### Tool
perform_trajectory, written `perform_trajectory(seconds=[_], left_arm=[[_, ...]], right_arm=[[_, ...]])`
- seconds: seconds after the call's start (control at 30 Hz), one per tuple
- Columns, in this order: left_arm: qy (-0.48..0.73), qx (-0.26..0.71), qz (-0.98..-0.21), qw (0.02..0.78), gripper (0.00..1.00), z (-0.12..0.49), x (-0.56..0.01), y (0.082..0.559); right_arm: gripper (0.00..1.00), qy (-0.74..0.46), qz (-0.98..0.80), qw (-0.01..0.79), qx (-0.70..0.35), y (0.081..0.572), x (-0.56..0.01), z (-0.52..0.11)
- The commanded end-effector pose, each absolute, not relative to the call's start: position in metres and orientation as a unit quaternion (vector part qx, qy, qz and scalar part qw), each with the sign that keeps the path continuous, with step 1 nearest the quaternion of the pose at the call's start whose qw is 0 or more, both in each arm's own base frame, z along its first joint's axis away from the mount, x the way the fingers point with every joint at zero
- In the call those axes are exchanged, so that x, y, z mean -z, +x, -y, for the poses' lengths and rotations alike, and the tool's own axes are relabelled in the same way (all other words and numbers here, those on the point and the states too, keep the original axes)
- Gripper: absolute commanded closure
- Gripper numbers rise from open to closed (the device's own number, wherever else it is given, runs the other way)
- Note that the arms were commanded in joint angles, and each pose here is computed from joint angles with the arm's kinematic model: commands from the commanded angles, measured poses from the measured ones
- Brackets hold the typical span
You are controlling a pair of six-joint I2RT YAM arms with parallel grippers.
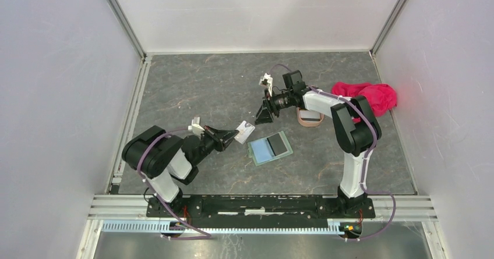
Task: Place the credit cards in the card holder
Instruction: Pick up the credit card from the center of the board, then place the credit card in the storage box.
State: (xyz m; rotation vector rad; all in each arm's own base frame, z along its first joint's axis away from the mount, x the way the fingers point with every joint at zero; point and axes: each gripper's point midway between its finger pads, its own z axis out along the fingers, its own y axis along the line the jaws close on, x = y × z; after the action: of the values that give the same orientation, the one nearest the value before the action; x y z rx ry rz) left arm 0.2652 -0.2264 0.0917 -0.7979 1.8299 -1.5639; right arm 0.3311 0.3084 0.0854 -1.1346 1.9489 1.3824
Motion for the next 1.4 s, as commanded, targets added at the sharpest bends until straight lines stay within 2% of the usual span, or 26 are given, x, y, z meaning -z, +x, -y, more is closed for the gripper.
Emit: perform_trajectory(seconds=[0.0, 0.17, 0.37, 0.53, 0.67, 0.77, 0.93, 1.37], left_arm=[[-0.264, 0.590, -0.676, 0.353, 0.98, 0.221, -0.116, 0.274], [-0.240, 0.616, -0.649, 0.376, 0.98, 0.225, -0.153, 0.279], [-0.223, 0.678, -0.566, 0.413, 0.98, 0.228, -0.239, 0.287], [-0.208, 0.725, -0.497, 0.429, 0.98, 0.245, -0.309, 0.291], [-0.217, 0.767, -0.447, 0.406, 0.98, 0.266, -0.346, 0.289], [-0.244, 0.785, -0.425, 0.380, 0.98, 0.279, -0.355, 0.291], [-0.305, 0.784, -0.419, 0.342, 0.98, 0.293, -0.344, 0.294], [-0.344, 0.755, -0.444, 0.338, 0.98, 0.302, -0.326, 0.296]], right_arm=[[0.32, -0.466, -0.667, 0.308, -0.493, 0.339, -0.128, -0.312], [0.31, -0.506, -0.614, 0.357, -0.490, 0.325, -0.170, -0.309], [0.28, -0.531, -0.560, 0.440, -0.459, 0.312, -0.252, -0.268], [0.27, -0.527, -0.548, 0.458, -0.461, 0.275, -0.273, -0.243], [0.27, -0.482, -0.557, 0.474, -0.482, 0.255, -0.285, -0.240], [0.27, -0.397, -0.577, 0.497, -0.513, 0.250, -0.299, -0.239], [0.33, -0.270, -0.599, 0.478, -0.583, 0.246, -0.308, -0.238], [0.42, -0.213, -0.603, 0.445, -0.627, 0.245, -0.314, -0.245]])
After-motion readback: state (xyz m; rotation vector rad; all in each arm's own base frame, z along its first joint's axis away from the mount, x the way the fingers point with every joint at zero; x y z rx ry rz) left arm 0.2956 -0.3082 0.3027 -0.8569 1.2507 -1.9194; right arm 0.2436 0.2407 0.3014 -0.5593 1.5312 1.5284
